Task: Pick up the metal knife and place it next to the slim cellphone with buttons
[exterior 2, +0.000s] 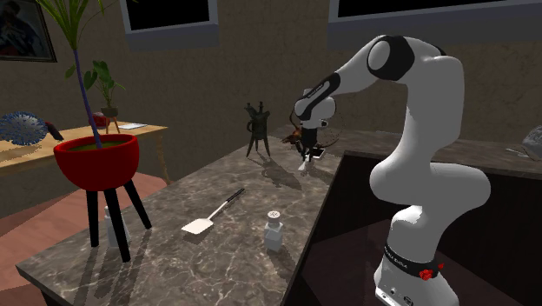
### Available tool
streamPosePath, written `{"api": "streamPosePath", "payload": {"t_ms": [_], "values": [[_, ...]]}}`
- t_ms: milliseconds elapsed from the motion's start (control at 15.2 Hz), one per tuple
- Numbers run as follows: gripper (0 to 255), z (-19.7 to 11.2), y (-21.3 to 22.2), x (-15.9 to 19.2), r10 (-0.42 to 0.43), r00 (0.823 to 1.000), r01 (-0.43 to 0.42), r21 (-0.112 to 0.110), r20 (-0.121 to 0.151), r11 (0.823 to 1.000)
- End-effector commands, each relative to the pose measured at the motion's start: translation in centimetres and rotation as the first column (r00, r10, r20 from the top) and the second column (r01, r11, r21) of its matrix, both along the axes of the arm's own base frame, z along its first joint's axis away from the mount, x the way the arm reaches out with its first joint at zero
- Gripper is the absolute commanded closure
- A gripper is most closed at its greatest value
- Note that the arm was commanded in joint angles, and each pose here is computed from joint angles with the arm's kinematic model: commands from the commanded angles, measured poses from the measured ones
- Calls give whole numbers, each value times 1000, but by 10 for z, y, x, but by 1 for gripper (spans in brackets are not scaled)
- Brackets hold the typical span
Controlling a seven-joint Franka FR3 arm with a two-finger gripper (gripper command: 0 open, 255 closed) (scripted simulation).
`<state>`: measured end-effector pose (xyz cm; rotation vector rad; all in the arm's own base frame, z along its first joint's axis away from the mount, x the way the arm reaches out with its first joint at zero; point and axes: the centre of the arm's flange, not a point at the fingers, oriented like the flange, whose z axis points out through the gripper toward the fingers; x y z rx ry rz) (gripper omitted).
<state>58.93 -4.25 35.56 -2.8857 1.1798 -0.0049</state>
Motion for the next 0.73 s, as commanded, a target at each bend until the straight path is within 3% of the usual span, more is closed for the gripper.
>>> {"api": "streamPosePath", "payload": {"t_ms": [0,396,462,660], "values": [[255,-4,0,0,0,1000,0,0,1,1000],[255,-4,0,0,0,1000,0,0,1,1000],[0,-4,0,0,0,1000,0,0,1,1000],[0,-4,0,0,0,1000,0,0,1,1000]]}}
